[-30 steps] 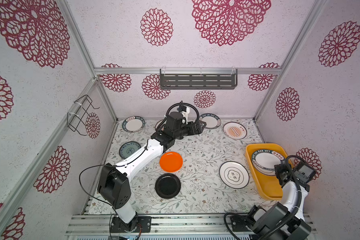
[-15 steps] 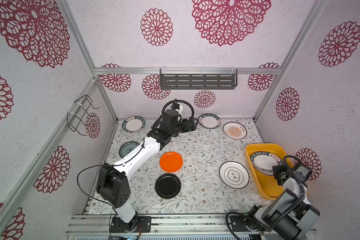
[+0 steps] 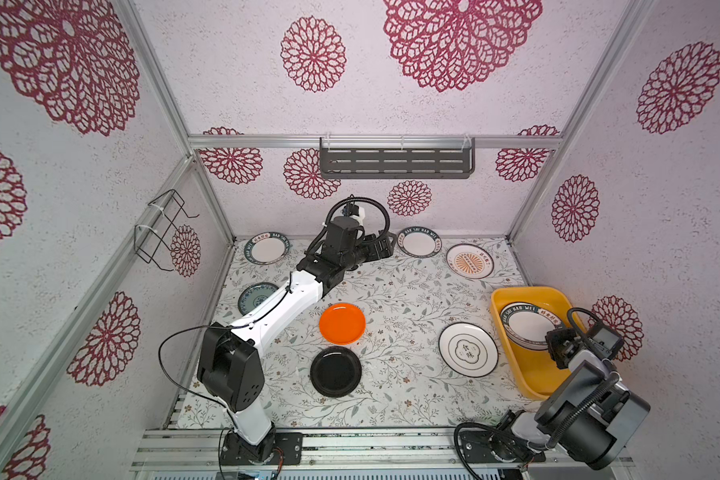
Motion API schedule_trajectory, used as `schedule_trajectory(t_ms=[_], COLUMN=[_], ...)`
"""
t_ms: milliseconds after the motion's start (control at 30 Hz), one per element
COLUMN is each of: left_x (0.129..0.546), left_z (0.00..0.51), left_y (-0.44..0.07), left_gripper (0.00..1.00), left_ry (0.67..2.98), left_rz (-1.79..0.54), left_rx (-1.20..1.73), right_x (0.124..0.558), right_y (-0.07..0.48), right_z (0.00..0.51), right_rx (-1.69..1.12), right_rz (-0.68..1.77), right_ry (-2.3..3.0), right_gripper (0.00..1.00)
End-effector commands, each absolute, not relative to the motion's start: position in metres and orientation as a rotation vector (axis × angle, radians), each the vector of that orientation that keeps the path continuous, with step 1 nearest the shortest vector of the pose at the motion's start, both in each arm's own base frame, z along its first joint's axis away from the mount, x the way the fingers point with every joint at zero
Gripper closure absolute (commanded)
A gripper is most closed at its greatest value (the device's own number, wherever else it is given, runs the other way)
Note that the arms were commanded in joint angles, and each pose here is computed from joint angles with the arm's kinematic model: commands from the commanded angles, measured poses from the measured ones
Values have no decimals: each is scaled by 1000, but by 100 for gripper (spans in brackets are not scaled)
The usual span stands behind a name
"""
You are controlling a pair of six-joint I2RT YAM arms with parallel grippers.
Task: Place the plates into the plastic bin on the countertop
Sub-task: 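Lower the green-rimmed plate flat into the bin and open the right gripper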
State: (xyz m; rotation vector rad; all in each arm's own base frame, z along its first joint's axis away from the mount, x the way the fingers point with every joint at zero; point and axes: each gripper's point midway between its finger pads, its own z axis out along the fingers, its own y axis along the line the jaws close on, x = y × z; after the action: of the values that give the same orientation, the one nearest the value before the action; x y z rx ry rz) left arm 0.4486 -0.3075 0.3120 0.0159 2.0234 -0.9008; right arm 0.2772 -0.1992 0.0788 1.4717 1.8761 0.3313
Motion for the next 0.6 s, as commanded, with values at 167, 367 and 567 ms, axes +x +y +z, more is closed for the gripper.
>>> schedule_trajectory(t_ms=[167,367,567], left_x=[456,455,450], left_z=[318,312,309], left_y=[-308,-307,-303], left_gripper=[3,3,3], left_ry=[2010,2029,2042], left_rz=[-908,-913,-907], left_rx=[31,30,25], right_x=[281,277,276], right_y=[-205,-204,-200], right_z=[91,92,97], right_rx=[1412,1403,1380], right_rz=[295,270,274], right_ry=[1884,1914,1926], right_gripper=[52,43,32])
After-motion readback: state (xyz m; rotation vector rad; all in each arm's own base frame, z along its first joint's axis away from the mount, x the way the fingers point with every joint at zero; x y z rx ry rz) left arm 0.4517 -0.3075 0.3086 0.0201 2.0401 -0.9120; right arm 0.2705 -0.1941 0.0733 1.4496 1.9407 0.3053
